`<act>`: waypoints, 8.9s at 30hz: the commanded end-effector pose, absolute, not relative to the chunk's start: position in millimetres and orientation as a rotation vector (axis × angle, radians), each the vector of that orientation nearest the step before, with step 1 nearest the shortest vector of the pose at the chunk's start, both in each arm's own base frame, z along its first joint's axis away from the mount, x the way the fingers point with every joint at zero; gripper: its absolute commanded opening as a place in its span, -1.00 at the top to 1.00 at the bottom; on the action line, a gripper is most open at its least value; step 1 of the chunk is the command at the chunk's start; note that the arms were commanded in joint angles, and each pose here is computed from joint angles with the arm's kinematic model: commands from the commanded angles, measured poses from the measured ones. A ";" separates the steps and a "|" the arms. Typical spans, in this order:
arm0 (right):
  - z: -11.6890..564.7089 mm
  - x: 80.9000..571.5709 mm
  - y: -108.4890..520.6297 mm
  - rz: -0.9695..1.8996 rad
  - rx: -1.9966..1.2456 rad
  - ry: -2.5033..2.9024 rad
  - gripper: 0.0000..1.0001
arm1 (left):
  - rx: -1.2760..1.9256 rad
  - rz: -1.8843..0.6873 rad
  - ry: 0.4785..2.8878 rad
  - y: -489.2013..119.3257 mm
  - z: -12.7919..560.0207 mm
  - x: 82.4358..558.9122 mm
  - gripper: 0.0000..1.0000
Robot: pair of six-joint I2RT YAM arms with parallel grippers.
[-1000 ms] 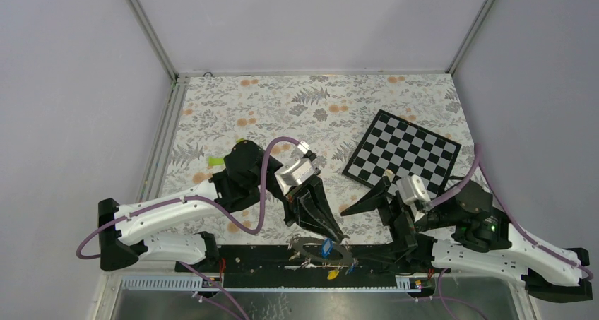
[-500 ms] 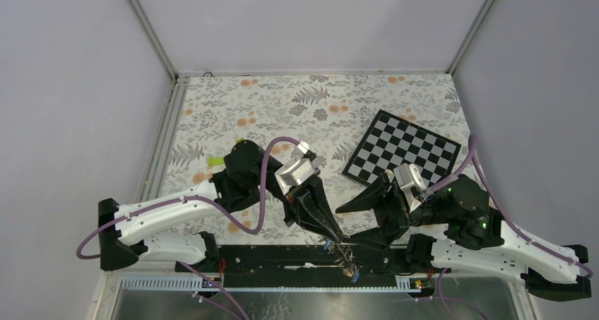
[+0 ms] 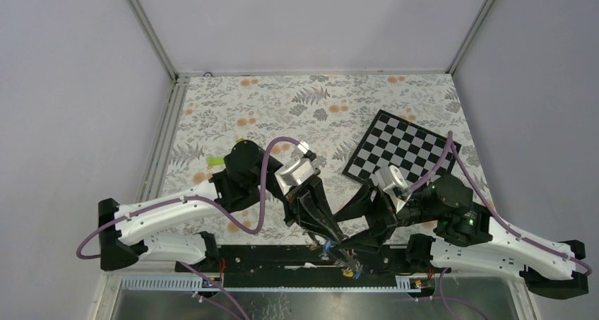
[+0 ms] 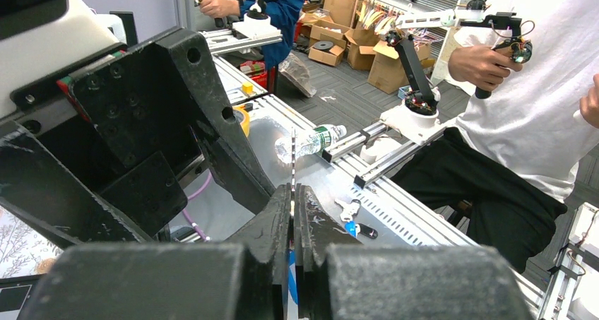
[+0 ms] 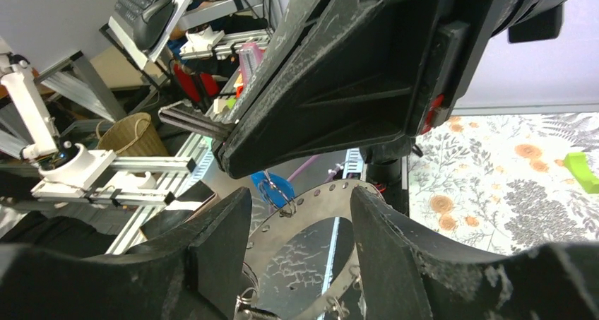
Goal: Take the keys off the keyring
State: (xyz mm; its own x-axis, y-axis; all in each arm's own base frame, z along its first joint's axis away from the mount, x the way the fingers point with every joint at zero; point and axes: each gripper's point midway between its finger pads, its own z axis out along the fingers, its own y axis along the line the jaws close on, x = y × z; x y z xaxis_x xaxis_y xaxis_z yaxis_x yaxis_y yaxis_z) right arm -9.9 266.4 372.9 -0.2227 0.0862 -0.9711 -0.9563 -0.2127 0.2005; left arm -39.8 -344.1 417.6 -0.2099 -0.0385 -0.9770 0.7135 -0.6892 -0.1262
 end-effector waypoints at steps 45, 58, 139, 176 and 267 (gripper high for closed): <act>376.3 -8.2 268.4 1.574 -1.149 1.169 0.04 | 1.508 -1.881 0.634 -336.1 450.7 -41.6 0.97; 374.2 -2.0 269.5 1.539 -1.130 1.171 0.21 | 1.502 -1.880 0.633 -334.6 451.5 -42.0 0.95; 503.6 -10.4 175.8 1.752 -0.556 0.587 1.00 | 1.428 -1.839 0.685 -332.8 439.1 -35.2 0.96; 420.8 -15.6 236.4 1.776 -0.856 0.984 0.85 | 1.338 -1.770 0.675 -330.8 458.3 -24.7 0.99; 376.3 -45.4 238.7 1.755 -1.245 1.248 0.57 | 1.386 -1.824 0.674 -332.6 457.8 -30.8 0.92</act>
State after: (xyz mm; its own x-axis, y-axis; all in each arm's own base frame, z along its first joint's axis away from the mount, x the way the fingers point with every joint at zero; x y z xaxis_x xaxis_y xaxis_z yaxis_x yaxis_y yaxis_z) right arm -34.1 239.8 366.1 -0.3063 0.0030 -0.9519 -0.9141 -0.2799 0.2933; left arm -27.8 -343.3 421.3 -0.2018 -0.1088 -0.9734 0.7956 -0.5978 -0.0981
